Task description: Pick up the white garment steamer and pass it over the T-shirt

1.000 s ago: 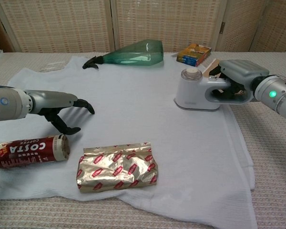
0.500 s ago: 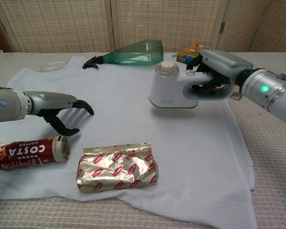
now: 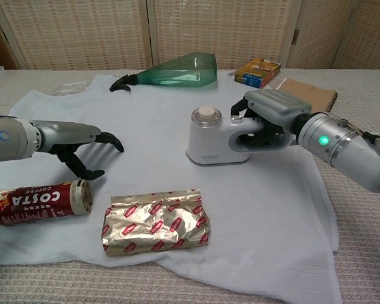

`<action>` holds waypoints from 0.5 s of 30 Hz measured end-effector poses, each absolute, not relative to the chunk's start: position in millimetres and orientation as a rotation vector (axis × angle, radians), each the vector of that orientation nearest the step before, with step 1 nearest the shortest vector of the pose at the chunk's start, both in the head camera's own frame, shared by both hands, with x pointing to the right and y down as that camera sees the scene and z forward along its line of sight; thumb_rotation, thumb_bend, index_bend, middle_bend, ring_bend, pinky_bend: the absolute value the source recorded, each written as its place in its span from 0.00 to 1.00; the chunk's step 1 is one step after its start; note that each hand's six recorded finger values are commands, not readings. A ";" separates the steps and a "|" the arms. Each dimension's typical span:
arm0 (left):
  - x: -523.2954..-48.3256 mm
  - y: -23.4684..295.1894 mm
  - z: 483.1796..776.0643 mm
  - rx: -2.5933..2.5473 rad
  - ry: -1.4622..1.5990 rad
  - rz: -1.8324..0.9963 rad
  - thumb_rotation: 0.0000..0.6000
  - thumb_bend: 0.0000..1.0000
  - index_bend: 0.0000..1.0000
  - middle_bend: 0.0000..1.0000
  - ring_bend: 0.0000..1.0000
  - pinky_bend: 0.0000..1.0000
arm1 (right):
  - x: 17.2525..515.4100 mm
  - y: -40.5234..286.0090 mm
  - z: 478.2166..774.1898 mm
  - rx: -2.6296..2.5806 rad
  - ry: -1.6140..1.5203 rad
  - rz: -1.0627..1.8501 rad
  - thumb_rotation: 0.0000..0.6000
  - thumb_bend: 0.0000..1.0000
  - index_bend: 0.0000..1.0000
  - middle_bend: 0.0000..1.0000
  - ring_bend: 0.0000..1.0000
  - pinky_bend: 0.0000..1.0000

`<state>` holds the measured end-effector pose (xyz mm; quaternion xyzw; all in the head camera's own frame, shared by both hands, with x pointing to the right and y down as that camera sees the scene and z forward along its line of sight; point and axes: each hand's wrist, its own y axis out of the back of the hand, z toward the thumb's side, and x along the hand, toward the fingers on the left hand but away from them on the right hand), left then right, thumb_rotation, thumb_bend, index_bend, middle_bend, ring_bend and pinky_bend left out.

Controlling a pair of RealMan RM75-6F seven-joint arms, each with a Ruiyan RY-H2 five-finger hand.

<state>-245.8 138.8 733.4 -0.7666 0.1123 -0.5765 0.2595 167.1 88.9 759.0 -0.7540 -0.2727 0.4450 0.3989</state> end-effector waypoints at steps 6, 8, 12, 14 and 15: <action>-245.7 139.2 733.2 -2.080 0.307 -1.560 0.75 0.48 0.16 0.07 0.00 0.00 | 211.3 74.6 767.4 -1.821 -0.735 1.249 1.00 0.66 0.71 0.81 0.87 0.92; -246.3 139.5 733.0 -2.080 0.306 -1.560 0.75 0.48 0.16 0.07 0.00 0.00 | 226.9 71.8 768.9 -1.797 -0.754 1.286 1.00 0.66 0.71 0.81 0.87 0.92; -247.2 139.4 731.8 -2.078 0.305 -1.558 0.75 0.48 0.16 0.07 0.00 0.00 | 257.4 64.8 764.7 -1.752 -0.803 1.331 1.00 0.66 0.71 0.81 0.87 0.92; -247.5 138.9 731.1 -2.076 0.308 -1.556 0.75 0.48 0.16 0.07 0.00 0.00 | 264.2 61.9 760.2 -1.742 -0.823 1.328 1.00 0.66 0.71 0.81 0.87 0.92; -247.5 138.7 730.8 -2.077 0.311 -1.556 0.74 0.48 0.16 0.07 0.00 0.00 | 265.2 61.4 757.8 -1.746 -0.835 1.320 1.00 0.66 0.71 0.81 0.87 0.92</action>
